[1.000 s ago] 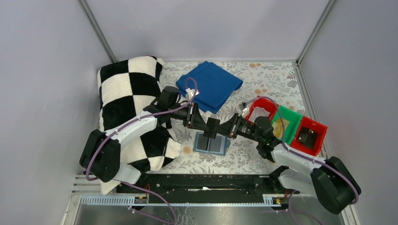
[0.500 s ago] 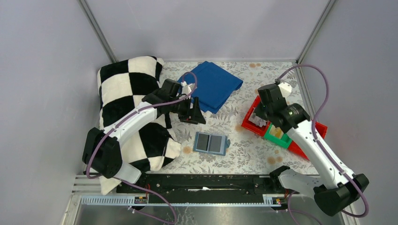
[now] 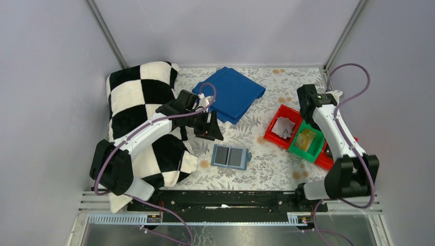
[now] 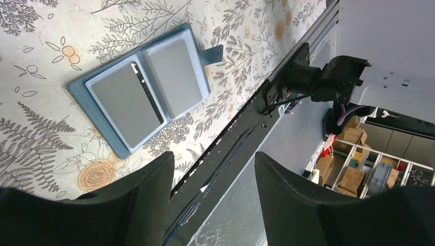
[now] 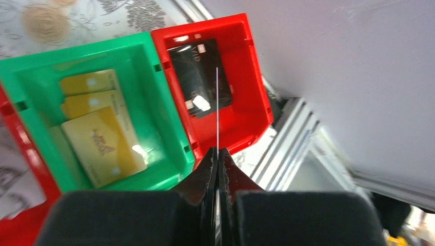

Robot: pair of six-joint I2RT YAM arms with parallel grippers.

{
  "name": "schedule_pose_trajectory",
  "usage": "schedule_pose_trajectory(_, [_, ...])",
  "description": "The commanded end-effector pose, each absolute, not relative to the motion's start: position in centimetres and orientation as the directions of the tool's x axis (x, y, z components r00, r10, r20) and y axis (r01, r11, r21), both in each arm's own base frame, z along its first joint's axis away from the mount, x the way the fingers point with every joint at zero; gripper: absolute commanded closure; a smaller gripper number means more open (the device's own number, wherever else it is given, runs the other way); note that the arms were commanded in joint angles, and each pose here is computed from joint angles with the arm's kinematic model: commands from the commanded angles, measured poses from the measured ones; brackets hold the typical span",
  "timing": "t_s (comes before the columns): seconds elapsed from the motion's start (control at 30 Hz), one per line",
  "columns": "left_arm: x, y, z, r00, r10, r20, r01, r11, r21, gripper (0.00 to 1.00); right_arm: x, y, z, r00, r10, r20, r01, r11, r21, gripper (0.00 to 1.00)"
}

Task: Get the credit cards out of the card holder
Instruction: Place the credit card in the storage box.

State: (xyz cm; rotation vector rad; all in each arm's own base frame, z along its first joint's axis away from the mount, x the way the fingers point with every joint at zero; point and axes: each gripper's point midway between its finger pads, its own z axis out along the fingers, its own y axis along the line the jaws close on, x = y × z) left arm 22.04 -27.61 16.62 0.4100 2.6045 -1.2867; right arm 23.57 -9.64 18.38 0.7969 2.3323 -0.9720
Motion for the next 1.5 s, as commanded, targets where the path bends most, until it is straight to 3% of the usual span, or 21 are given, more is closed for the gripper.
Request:
schedule_pose_trajectory(0.0, [21.4,-27.5,18.4,-0.916,0.176,-0.359,0.395,0.535,-0.747,0.37,24.7,-11.8,19.5,-0.758,0.255,-0.6,0.64,0.465,-0.612,1.0])
schedule_pose_trajectory(0.2, [20.8,-26.9,18.0,-0.915,0.199,-0.35,0.401,0.547,-0.735,0.37,25.1,-13.3,18.3,-0.793,0.202,-0.575,0.604,0.386,-0.697,1.0])
schedule_pose_trajectory(0.97, [21.2,-27.1,16.7,-0.933,0.19,-0.307,0.359,0.572,-0.738,0.37,23.6,-18.1,9.3,-0.859,0.27,-0.434,0.509,0.357,-0.783,1.0])
schedule_pose_trajectory(1.17, [21.5,-27.2,16.6,-0.935,0.187,-0.302,0.353,0.577,-0.737,0.37,23.6,-18.5,8.2,-0.873,0.288,-0.393,0.478,0.347,-0.807,0.88])
schedule_pose_trajectory(1.47, [21.7,-27.2,16.7,-0.936,0.179,-0.302,0.349,0.581,-0.736,0.37,23.6,-18.4,6.7,-0.884,0.348,-0.314,0.432,0.348,-0.832,0.82])
